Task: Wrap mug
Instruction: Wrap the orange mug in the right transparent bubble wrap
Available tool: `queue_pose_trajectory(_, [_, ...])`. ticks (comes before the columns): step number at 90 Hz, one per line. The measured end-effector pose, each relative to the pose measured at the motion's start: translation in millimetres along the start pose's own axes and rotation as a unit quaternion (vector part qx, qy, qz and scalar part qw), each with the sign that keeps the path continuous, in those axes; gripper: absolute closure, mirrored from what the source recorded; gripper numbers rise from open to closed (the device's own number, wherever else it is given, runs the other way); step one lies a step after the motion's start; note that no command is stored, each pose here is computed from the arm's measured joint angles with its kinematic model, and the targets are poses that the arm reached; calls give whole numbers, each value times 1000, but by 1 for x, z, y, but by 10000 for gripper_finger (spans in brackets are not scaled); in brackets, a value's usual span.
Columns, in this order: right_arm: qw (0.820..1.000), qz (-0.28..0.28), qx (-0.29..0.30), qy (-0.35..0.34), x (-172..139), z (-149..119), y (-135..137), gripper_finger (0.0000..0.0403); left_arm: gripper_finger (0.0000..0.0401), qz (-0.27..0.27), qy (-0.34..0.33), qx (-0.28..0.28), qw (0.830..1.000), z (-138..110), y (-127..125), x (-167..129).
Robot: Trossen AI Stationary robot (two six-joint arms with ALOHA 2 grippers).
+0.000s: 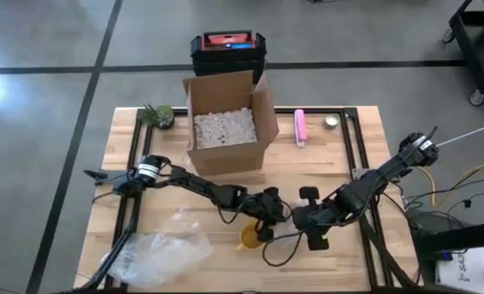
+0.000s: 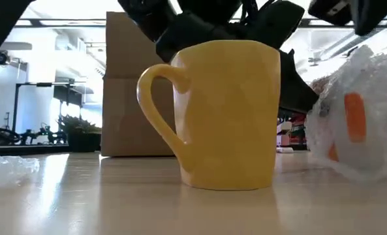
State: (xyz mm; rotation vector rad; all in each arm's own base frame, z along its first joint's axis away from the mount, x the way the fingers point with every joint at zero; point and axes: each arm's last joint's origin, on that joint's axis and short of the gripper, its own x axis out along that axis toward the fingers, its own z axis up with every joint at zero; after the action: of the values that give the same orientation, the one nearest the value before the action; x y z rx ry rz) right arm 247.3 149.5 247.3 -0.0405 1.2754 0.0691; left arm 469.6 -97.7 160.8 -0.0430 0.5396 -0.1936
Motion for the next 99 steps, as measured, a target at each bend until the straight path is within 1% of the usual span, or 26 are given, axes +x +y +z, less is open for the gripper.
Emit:
queue_pose_trajectory(23, [999, -20, 26, 35, 47, -12, -17, 403, 401, -2, 1, 0, 1000, 0, 0, -1])
queue_pose_trajectory(42, [998, -20, 32, 47, 71, -19, -29, 403, 401, -2, 5, 0, 1000, 3, -1, -4])
queue_pose_trajectory(59, [999, -17, 32, 36, 73, -18, -29, 403, 401, -6, -2, 1, 1000, 26, -6, -29])
queue_pose_trajectory(73, [999, -15, 27, 31, 70, -16, -29, 403, 401, -10, 13, 2, 1000, 24, -9, -31])
queue_pose_trajectory(86, [999, -13, 23, 28, 70, -15, -28, 403, 401, -16, -36, 5, 999, 33, -11, -31])
queue_pose_trajectory(99, [999, -16, 20, 26, 70, -15, -29, 403, 401, -13, -60, 6, 998, 38, -7, -31])
